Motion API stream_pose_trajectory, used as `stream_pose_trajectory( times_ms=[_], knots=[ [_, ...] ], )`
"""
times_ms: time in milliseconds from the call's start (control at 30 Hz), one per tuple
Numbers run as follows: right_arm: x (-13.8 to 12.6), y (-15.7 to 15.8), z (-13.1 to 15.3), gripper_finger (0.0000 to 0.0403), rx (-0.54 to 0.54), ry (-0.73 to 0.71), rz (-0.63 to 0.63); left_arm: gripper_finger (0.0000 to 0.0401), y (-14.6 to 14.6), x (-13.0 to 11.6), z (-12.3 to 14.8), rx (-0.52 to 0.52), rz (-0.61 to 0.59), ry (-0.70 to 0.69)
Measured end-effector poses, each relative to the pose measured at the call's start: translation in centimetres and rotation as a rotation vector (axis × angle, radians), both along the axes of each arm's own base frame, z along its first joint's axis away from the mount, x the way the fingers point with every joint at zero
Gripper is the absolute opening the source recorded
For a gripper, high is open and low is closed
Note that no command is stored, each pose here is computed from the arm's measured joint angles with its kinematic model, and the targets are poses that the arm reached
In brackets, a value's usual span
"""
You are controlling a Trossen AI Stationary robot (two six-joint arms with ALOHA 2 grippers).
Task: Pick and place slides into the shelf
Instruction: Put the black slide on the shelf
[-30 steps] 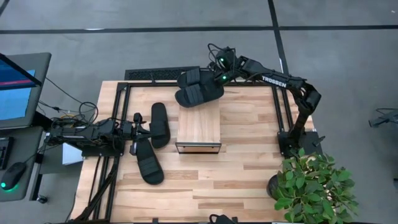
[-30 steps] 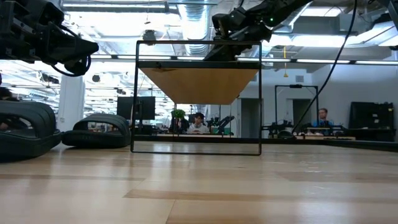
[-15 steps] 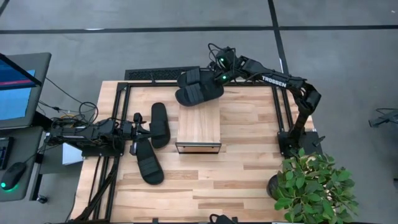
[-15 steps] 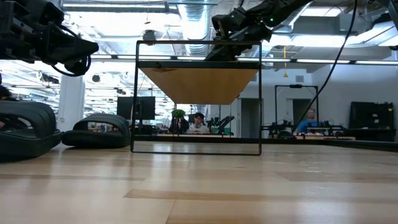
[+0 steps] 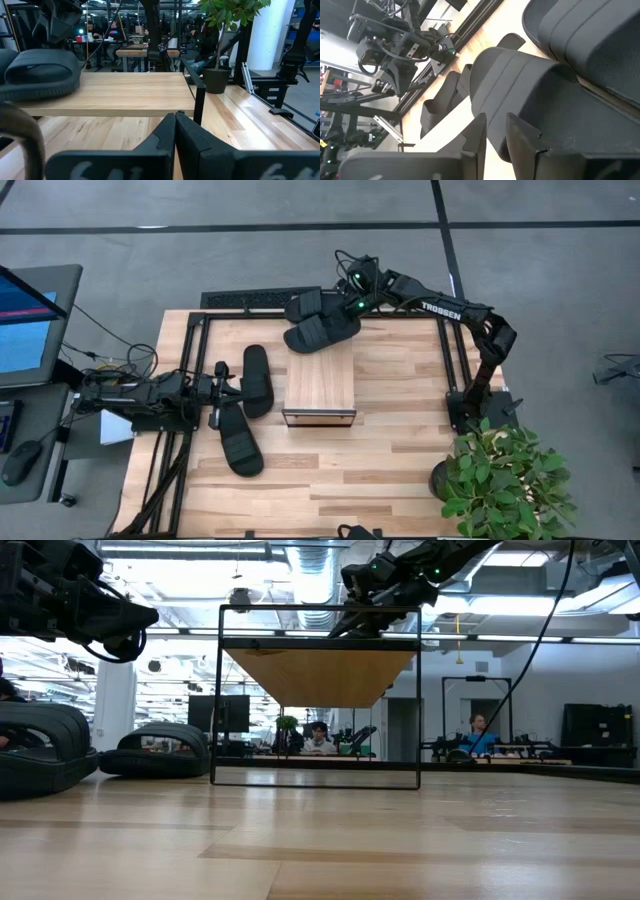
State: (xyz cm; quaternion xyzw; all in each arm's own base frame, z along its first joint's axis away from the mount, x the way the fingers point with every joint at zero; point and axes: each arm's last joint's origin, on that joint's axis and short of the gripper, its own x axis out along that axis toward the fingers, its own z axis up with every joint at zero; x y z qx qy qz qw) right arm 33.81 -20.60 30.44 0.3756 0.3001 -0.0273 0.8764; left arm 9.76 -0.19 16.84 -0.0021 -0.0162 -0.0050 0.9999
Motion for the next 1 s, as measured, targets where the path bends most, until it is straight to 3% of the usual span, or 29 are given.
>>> stream_pose_trajectory(
  times_ms=[333,567,833,1000],
  knots=[
    [0.3,-0.5,1.0,0.0067,-0.133,-0.102,0.009,0.0,0.0,0.0,0.0,-0.002,0.0,0.0],
    [1.2,1.6,1.6,0.006,-0.252,-0.111,0.159,0.0,0.0,0.0,0.0,0.001,0.0,0.0],
    [2.0,7.0,1.0,0.0006,-0.418,0.0,0.498,0.0,0.0,0.0,0.0,-0.004,0.0,0.0],
    [1.9,9.8,-0.1,0.0005,-0.614,0.224,0.58,0.0,0.0,0.0,0.0,0.003,0.0,0.001]
  ],
)
